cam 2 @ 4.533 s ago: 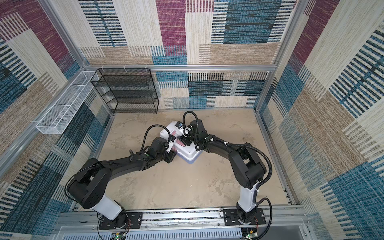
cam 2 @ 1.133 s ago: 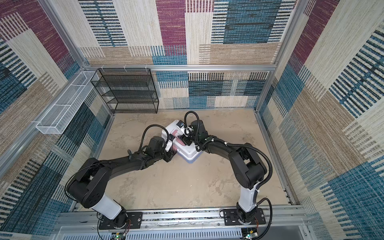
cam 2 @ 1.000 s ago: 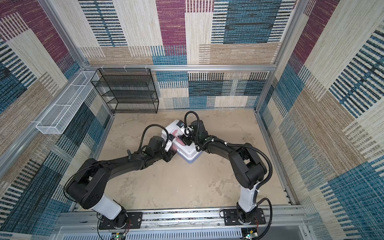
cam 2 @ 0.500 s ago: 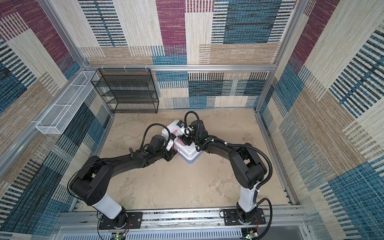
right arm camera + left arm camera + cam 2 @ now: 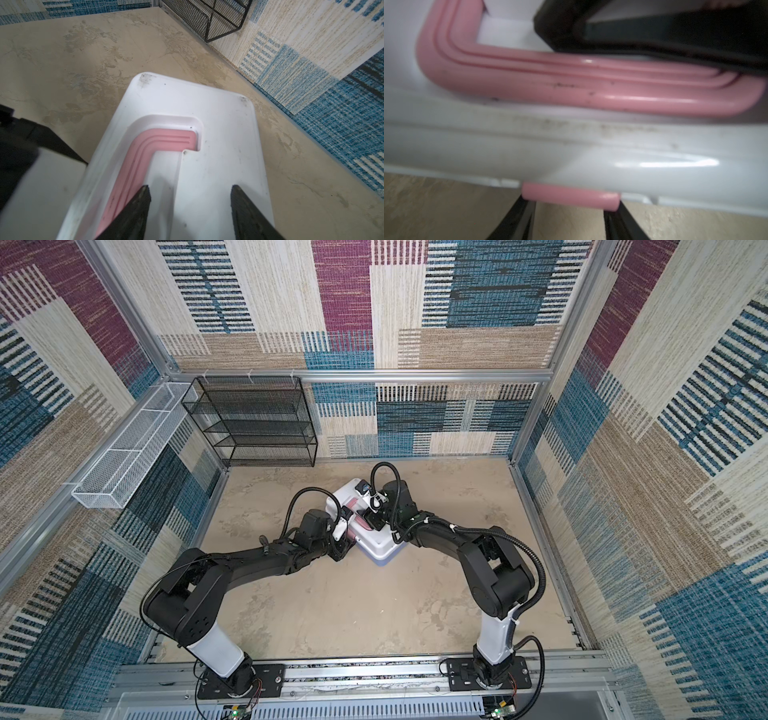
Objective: Pack the tool kit
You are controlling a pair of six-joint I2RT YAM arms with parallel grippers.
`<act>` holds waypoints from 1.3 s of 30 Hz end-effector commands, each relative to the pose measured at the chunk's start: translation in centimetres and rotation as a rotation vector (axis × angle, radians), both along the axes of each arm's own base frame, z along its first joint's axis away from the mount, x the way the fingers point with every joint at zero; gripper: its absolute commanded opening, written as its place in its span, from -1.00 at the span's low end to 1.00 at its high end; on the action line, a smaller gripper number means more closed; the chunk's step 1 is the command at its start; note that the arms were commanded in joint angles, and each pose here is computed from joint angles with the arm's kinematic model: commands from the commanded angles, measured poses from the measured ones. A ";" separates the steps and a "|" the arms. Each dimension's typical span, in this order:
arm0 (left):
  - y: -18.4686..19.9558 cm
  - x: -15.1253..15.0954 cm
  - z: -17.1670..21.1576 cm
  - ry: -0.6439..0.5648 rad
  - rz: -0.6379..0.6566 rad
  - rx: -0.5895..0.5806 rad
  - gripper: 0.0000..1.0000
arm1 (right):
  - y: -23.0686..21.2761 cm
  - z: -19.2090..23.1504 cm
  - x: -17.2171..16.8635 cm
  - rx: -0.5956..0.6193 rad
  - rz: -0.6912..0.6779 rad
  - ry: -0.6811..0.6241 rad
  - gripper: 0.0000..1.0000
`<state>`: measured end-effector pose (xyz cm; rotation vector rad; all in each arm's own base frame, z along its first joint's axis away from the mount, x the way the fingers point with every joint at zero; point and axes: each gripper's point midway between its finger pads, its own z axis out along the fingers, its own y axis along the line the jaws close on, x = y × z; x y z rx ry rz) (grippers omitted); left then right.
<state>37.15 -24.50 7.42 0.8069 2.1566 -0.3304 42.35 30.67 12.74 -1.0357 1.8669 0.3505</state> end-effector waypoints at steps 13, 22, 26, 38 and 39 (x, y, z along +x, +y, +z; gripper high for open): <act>1.9 0.5 2.6 -0.121 0.109 -0.047 0.32 | -4.1 -10.5 -8.0 -0.265 0.006 0.482 0.28; 3.3 0.1 1.7 -0.085 0.170 -0.014 0.21 | -3.8 -10.0 -7.9 -0.244 0.001 0.488 0.28; 2.9 0.5 1.6 -0.079 0.170 -0.019 0.14 | -3.8 -10.0 -7.9 -0.239 0.000 0.492 0.28; 2.0 1.4 2.5 -0.065 0.192 -0.076 0.11 | -3.2 -8.4 -7.6 -0.193 -0.005 0.473 0.31; 2.3 1.2 2.5 -0.066 0.198 -0.074 0.11 | -3.1 -8.2 -7.6 -0.183 -0.003 0.472 0.31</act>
